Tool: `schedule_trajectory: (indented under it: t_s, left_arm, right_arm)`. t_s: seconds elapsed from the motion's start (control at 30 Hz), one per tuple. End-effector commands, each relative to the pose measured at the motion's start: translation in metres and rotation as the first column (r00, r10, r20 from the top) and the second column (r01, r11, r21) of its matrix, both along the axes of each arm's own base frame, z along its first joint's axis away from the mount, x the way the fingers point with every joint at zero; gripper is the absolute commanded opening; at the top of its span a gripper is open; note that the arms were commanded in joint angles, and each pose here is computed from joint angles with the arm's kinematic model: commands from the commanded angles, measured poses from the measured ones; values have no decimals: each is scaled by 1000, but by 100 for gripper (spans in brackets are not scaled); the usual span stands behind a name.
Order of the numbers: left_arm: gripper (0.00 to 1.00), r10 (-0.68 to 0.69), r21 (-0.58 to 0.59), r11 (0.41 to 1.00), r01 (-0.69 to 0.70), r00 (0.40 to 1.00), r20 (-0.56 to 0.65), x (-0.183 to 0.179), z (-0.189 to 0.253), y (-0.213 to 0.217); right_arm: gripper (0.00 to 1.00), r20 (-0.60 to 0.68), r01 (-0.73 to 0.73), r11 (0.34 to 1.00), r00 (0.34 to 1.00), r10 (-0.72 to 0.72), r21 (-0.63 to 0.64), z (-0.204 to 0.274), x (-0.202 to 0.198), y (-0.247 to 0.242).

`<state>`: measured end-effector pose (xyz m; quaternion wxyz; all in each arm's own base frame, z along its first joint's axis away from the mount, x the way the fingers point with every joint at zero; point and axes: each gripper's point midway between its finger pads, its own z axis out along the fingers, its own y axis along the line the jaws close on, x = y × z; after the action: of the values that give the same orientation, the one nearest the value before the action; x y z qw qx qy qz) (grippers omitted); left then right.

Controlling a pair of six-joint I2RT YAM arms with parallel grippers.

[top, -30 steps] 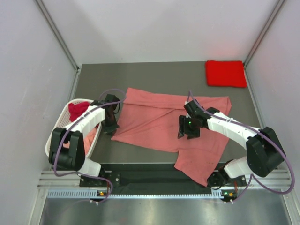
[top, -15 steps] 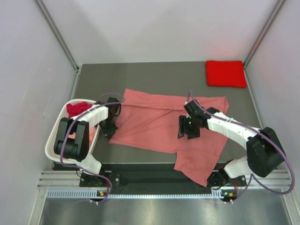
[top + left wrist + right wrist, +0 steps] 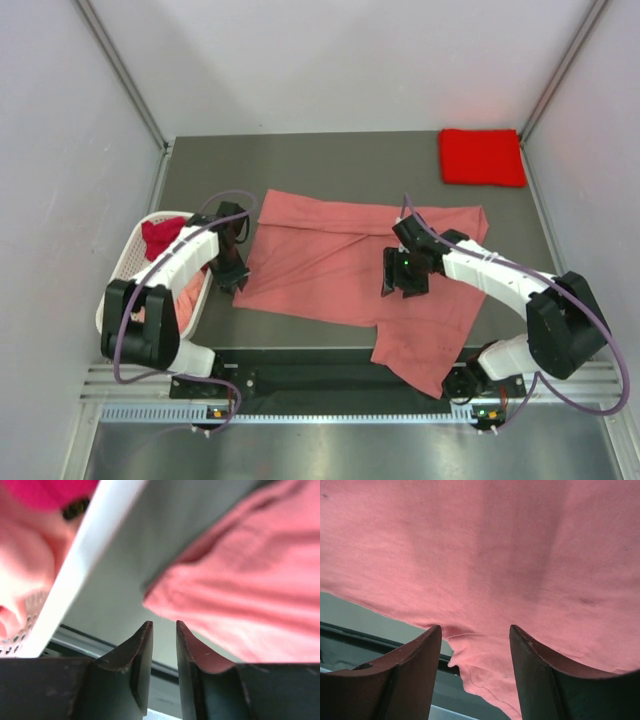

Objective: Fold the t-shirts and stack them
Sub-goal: Fold the tshirt

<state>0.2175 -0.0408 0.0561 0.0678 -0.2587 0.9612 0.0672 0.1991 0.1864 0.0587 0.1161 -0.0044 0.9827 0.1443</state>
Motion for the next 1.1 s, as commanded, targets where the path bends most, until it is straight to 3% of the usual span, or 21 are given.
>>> schedule_trajectory:
  t_s: [0.0,0.2,0.33,0.5,0.77,0.93,1.07]
  left_arm:
    - [31,-41,-77,996,45,998,50,-4,30,-11]
    - [21,-108,-230,960,159,970,219,29,34,-44]
    - [18,-112,-197,972,131,988,103,23,-3,-38]
    - [21,-58,-112,992,54,998,-36,-11,-39,-18]
    - [21,-9,-96,995,-6,988,-151,-24,-56,-16]
    - [21,-19,-156,988,23,1000,24,-3,-10,-25]
    - [37,-43,-247,963,109,965,257,34,42,-45]
  right_arm:
    - [58,11,17,999,1000,-17,-34,5,4,0]
    - [58,-27,74,992,997,-77,-101,-5,1,-11]
    - [57,-40,113,981,992,-120,-156,-8,1,-19]
    - [53,-59,190,956,976,-208,-223,-19,-17,-40]
    - [53,-125,267,930,944,-305,-255,-52,-44,-62]
    - [56,-33,274,927,956,-292,-255,-17,-15,-64]
    - [61,52,389,898,921,-387,-206,24,35,-85]
